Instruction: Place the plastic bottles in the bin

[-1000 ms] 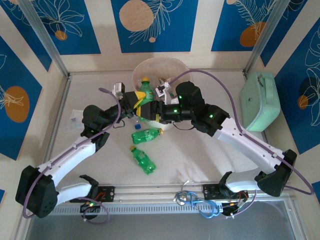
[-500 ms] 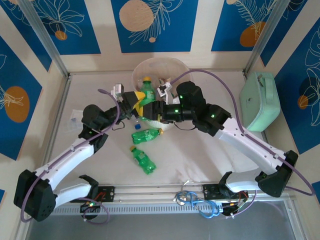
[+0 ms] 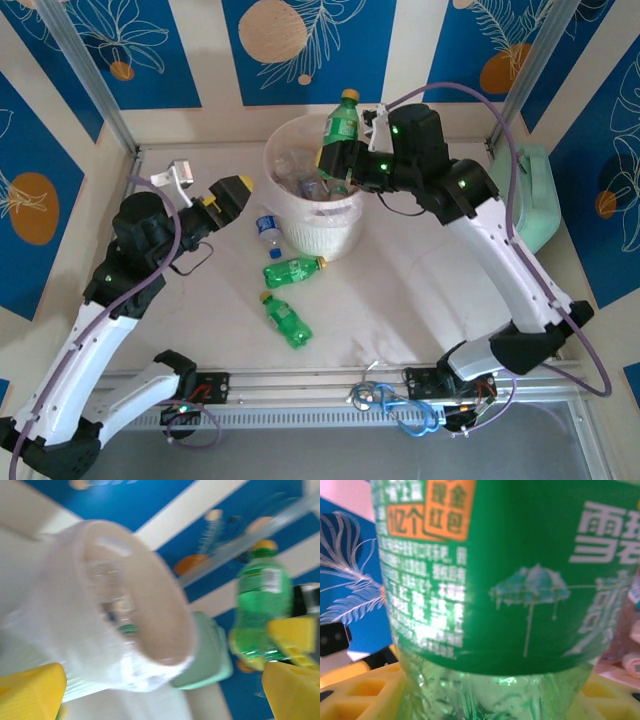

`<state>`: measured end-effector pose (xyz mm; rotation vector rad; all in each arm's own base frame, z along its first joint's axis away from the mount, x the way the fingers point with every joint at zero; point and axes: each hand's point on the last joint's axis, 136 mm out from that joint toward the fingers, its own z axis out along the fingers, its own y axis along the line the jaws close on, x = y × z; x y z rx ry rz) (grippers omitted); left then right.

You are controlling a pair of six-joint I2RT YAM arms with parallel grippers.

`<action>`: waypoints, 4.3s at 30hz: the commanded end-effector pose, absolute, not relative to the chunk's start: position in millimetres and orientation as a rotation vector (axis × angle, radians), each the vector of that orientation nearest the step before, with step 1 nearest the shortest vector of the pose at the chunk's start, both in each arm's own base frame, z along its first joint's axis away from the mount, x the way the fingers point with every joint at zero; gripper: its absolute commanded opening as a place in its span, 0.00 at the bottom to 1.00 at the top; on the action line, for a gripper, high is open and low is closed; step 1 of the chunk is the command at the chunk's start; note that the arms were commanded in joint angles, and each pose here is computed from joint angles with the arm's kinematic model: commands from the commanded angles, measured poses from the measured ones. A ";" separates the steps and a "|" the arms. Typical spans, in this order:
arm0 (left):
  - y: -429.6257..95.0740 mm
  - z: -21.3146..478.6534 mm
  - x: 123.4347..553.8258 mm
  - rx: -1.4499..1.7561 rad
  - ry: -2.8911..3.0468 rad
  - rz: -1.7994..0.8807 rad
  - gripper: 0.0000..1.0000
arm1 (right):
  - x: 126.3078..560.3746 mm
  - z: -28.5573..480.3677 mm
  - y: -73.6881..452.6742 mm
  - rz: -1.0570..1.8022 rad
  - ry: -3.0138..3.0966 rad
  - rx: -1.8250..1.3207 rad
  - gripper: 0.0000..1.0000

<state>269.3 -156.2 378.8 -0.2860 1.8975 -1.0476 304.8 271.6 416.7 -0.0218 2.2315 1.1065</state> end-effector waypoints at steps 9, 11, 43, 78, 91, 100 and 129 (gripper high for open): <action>-122.9 268.6 263.5 -0.426 2.204 -0.787 0.95 | 345.5 376.8 240.8 0.886 2.390 0.072 0.73; -122.9 260.6 264.3 -0.441 2.223 -0.786 0.95 | 347.1 375.1 239.0 0.873 2.390 0.077 0.78; -138.2 140.0 382.3 -0.657 2.375 -0.895 0.79 | 165.4 321.2 271.5 0.926 2.366 -0.258 0.79; -150.6 49.8 444.8 -0.569 2.693 -0.641 0.82 | 147.4 285.0 277.9 0.930 2.424 -0.224 0.78; -137.3 21.9 436.0 -0.614 2.798 -0.456 0.64 | 144.5 282.3 268.7 0.922 2.423 -0.196 0.78; -119.8 48.2 424.9 -0.614 2.735 -0.410 0.56 | 144.3 286.4 266.6 0.917 2.414 -0.202 0.78; -142.1 332.6 307.0 -0.416 2.107 -1.203 0.59 | 137.9 360.8 328.0 1.248 2.296 -0.473 0.78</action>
